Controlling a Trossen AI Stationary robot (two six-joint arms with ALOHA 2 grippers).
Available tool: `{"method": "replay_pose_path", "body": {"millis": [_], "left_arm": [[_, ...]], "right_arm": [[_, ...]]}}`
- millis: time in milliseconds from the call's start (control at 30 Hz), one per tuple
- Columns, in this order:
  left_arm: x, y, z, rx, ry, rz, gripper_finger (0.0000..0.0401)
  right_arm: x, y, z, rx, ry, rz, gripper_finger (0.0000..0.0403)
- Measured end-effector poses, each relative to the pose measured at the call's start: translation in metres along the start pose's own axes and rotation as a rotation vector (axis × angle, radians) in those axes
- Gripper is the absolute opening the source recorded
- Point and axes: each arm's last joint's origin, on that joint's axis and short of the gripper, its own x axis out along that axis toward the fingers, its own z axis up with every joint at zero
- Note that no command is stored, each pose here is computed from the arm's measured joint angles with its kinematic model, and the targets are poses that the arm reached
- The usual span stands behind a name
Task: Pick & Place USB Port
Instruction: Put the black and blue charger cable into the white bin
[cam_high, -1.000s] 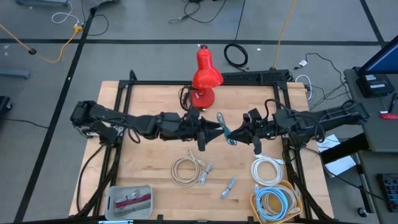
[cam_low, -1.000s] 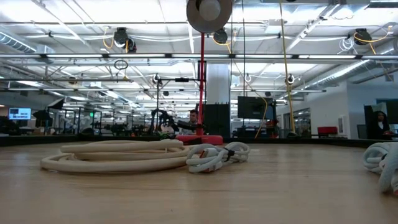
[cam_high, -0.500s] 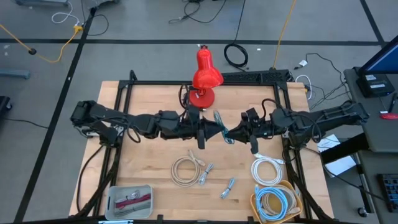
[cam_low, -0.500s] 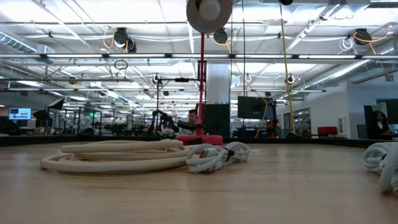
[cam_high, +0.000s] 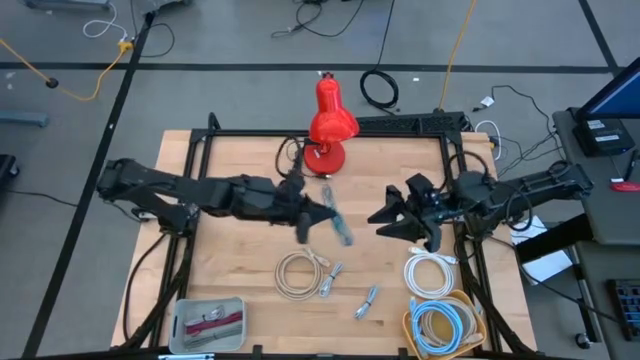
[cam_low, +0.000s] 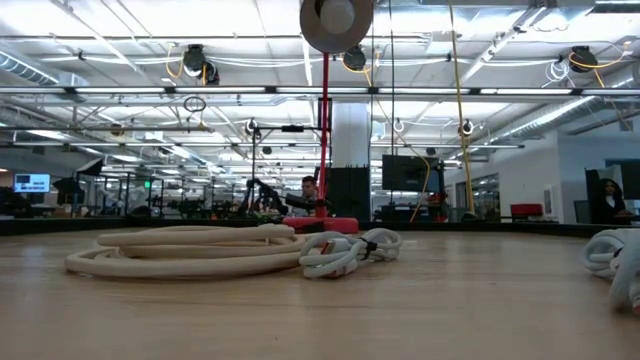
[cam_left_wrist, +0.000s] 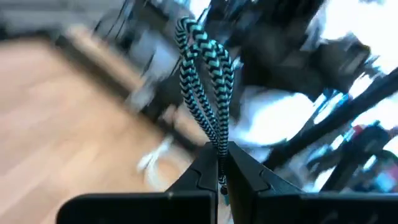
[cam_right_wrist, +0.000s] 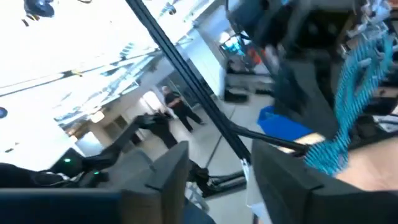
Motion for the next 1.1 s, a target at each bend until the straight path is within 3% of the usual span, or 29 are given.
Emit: {"method": "replay_pose_path", "body": {"millis": [100,167,333,433,533,733,933,1100], "left_arm": [[-0.023,-0.001,0.001,-0.024,0.142,-0.004,0.0008],[-0.043,0.002,-0.010,-0.052,0.347,0.036,0.0008],[-0.085,0.010,-0.068,-0.139,0.978,0.301,0.0008],[-0.109,0.002,-0.092,-0.126,1.205,0.402,0.0008],[-0.125,-0.005,-0.111,-0.084,1.288,0.492,0.0008],[-0.140,-0.026,-0.147,-0.029,1.399,0.503,0.0008],[-0.137,-0.036,-0.192,0.067,1.558,0.502,0.0008],[-0.124,-0.031,-0.232,0.242,1.707,0.461,0.0008]], "right_arm": [[0.000,0.002,-0.002,-0.001,0.014,0.014,0.0207],[-0.001,0.002,-0.001,-0.007,0.013,0.019,0.0223],[-0.004,0.005,0.002,-0.030,0.000,0.030,0.0237],[-0.004,0.004,0.001,-0.038,0.009,0.022,0.0233],[-0.005,0.002,0.002,-0.043,0.005,0.009,0.0228],[-0.005,-0.004,0.004,-0.031,0.008,-0.029,0.0228],[-0.006,-0.009,0.006,-0.033,0.002,-0.051,0.0224],[-0.006,-0.013,0.009,-0.035,-0.005,-0.074,0.0222]]}}
